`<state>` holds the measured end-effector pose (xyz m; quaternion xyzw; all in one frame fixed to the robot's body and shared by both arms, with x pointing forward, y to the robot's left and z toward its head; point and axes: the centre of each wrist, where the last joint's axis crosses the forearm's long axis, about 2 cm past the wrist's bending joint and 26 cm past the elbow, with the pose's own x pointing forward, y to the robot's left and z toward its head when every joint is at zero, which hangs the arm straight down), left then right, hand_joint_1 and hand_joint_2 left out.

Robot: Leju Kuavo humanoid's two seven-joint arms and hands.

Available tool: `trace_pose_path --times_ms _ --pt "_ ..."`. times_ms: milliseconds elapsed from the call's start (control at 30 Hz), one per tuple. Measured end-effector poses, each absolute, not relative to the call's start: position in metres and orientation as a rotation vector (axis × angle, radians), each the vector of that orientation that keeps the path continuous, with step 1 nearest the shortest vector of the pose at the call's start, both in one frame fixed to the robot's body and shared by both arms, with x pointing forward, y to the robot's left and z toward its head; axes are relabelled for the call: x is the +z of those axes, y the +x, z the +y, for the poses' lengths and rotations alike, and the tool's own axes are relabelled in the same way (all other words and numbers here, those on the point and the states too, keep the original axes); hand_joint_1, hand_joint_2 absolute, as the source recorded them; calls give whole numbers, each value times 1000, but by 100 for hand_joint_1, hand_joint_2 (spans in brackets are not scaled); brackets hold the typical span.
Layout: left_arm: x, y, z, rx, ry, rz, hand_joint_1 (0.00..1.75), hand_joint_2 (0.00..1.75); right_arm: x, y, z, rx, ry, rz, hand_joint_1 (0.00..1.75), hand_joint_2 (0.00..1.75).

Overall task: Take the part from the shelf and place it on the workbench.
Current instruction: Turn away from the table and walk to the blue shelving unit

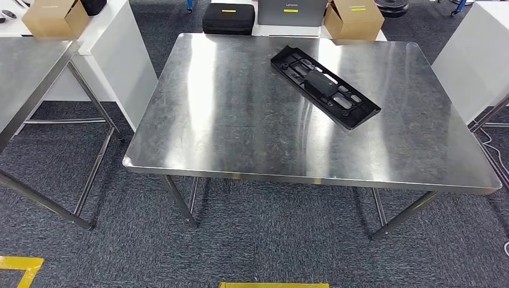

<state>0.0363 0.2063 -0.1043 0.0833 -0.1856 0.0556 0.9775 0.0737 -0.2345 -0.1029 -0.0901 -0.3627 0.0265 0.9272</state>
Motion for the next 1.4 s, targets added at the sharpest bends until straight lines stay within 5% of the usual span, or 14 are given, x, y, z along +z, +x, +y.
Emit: trace_pose_path --times_ms 1400 --pt "-105 41 214 44 195 -330 0 0 -102 73 -227 58 -170 -758 0 0"
